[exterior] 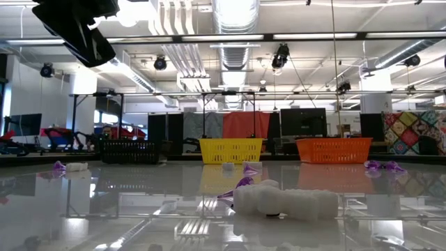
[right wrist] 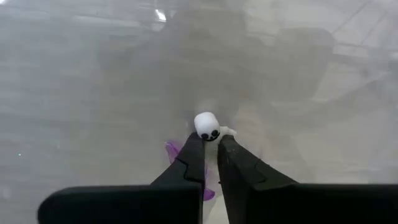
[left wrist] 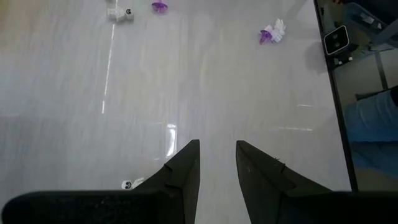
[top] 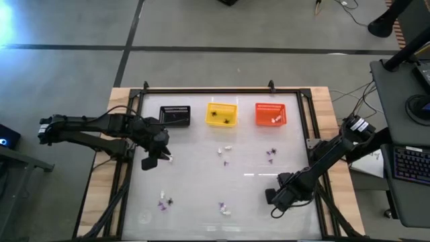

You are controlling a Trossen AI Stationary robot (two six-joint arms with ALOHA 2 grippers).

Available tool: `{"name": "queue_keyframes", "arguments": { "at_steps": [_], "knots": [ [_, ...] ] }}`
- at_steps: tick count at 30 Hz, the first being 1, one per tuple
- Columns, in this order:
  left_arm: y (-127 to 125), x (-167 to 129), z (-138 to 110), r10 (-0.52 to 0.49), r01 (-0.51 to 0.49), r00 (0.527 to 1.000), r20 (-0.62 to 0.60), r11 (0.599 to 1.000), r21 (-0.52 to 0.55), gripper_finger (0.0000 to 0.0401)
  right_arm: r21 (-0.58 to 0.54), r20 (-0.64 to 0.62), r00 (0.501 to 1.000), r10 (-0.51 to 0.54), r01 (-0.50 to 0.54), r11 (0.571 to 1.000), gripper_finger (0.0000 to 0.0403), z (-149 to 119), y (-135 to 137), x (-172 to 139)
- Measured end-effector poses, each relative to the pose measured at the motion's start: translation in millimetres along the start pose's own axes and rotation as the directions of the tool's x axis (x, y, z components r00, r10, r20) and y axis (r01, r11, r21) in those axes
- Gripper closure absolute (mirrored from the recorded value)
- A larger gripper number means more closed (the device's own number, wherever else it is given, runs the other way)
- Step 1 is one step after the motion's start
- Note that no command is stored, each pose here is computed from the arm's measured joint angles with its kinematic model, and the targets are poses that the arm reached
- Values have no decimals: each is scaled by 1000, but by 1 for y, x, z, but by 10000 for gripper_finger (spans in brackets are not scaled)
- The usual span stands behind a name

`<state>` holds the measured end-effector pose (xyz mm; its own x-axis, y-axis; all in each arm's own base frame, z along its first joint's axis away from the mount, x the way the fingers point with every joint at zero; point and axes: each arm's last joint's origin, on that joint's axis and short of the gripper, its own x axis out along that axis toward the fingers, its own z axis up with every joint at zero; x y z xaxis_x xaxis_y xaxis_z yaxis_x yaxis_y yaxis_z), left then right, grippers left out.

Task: Sort Halloween decoration
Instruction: Put the white skeleton toy into the orange bin

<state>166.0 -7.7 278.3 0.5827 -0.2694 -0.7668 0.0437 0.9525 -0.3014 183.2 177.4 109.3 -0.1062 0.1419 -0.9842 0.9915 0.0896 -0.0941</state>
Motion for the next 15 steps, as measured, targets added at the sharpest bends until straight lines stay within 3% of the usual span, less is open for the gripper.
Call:
{"name": "queue_keyframes", "arguments": {
  "at_steps": [9, 15],
  "knots": [
    [0, 0, 0, 0, 0, 1000, 0, 1000, 7, 315, -23, -33, 997, 68, -69, 997, 393, -8, 2, -26],
    [0, -1, 0, 0, 0, 1000, 3, 1000, 4, 315, -20, 55, 996, 76, -75, 997, 396, -8, -2, -54]
  ]
}}
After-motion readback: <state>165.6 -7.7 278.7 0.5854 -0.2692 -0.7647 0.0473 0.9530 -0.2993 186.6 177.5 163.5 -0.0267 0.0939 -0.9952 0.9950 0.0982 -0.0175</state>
